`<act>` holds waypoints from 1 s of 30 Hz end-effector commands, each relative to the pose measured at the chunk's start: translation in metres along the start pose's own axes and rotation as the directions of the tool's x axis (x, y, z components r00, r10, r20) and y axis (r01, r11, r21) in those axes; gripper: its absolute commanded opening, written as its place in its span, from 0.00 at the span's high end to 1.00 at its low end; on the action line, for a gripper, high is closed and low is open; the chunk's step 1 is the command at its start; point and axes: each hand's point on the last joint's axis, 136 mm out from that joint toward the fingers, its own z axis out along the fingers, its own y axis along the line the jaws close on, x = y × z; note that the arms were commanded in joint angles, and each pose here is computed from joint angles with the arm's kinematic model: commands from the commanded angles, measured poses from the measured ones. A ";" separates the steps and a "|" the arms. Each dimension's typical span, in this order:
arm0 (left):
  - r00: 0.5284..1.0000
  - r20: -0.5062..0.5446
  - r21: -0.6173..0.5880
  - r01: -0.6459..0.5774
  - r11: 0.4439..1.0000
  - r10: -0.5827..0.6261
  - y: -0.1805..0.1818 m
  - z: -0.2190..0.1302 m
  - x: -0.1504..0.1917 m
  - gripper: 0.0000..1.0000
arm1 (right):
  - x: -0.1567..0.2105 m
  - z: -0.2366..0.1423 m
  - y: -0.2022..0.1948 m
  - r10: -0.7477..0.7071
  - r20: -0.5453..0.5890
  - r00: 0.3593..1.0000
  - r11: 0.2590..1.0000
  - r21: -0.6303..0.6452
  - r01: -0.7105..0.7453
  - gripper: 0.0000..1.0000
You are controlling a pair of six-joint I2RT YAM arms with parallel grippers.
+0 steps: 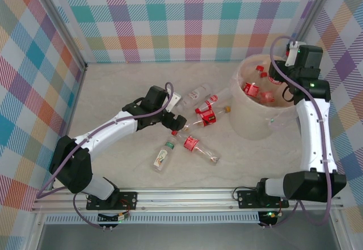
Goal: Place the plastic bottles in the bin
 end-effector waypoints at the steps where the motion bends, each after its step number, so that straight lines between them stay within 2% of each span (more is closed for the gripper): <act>1: 1.000 0.003 -0.011 -0.030 0.999 0.030 -0.003 -0.003 -0.007 0.01 | 0.013 0.019 0.008 0.029 -0.047 0.998 0.998 -0.053 -0.032 0.72; 13: 0.999 -0.001 -0.011 -0.033 0.999 0.033 -0.003 -0.003 -0.007 0.01 | 0.065 0.072 0.003 0.020 -0.266 0.964 0.999 -0.029 -0.028 0.71; 20: 0.999 -0.001 -0.011 -0.037 0.999 0.037 -0.004 -0.003 -0.007 0.02 | 0.090 0.093 0.002 0.043 -0.337 0.940 0.999 -0.014 -0.051 0.69; 25: 0.999 0.002 -0.015 -0.037 0.999 0.037 -0.003 -0.004 -0.007 0.01 | 0.104 0.105 0.002 0.076 -0.366 0.927 0.997 -0.003 -0.083 0.59; 30: 0.999 -0.006 -0.011 -0.033 0.999 0.033 -0.003 -0.001 -0.005 0.01 | 0.092 0.095 0.003 0.075 -0.335 0.939 0.996 -0.013 -0.084 0.48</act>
